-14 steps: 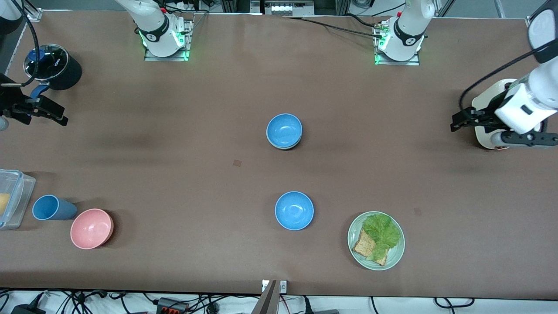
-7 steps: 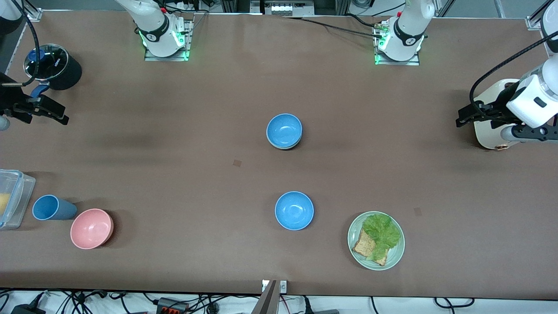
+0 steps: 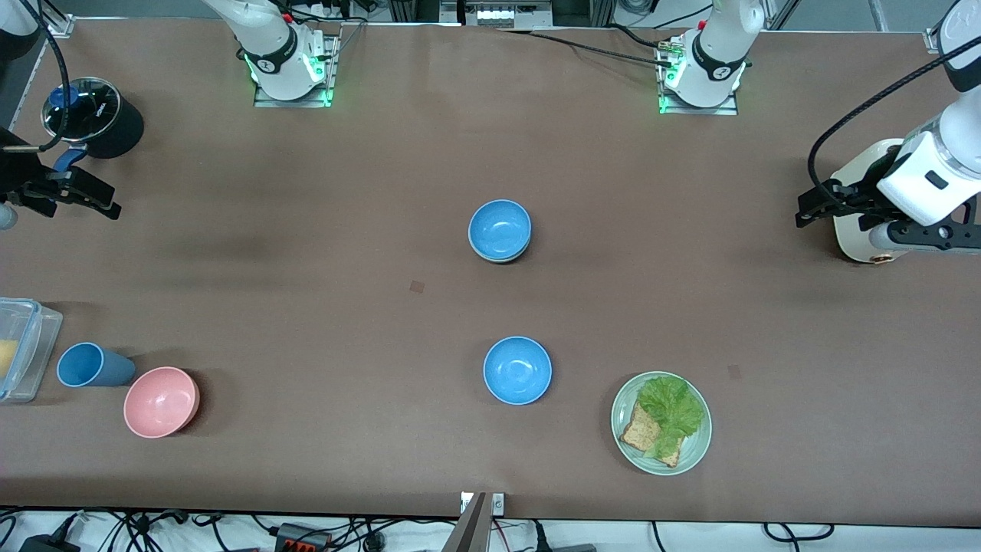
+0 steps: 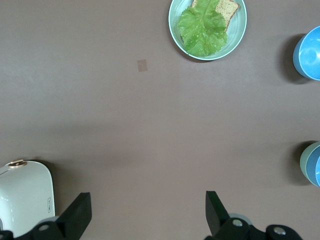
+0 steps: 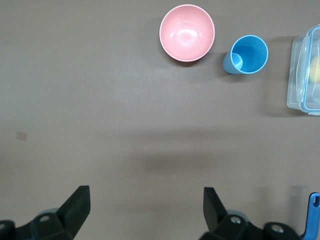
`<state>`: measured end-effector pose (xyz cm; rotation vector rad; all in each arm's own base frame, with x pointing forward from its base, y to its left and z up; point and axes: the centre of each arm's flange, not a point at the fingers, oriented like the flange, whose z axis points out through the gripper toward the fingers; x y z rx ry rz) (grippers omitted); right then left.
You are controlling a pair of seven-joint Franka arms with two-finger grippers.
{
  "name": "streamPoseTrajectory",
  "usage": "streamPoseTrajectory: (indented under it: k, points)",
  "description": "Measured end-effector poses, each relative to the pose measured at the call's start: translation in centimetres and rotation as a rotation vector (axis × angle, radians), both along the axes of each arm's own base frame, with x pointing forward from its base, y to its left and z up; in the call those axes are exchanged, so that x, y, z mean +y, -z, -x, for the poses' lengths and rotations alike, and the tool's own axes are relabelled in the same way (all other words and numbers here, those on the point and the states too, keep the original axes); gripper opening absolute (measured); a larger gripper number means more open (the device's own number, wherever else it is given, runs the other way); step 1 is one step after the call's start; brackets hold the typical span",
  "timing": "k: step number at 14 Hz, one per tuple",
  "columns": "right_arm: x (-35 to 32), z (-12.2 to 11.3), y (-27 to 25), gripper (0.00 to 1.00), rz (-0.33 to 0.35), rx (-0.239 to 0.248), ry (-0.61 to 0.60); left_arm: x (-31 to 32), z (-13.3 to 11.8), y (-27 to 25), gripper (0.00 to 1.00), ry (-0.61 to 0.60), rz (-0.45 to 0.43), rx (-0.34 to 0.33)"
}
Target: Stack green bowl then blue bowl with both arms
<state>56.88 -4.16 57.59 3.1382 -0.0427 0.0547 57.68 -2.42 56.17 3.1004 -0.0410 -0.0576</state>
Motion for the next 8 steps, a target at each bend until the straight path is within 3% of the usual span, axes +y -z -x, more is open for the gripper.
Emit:
streamPoseTrajectory:
  k: [8]
  points:
    - [0.0,0.0,0.0,1.0,0.0,0.0,0.0,0.02,-0.11,0.23,1.0,0.001,-0.001,0.004]
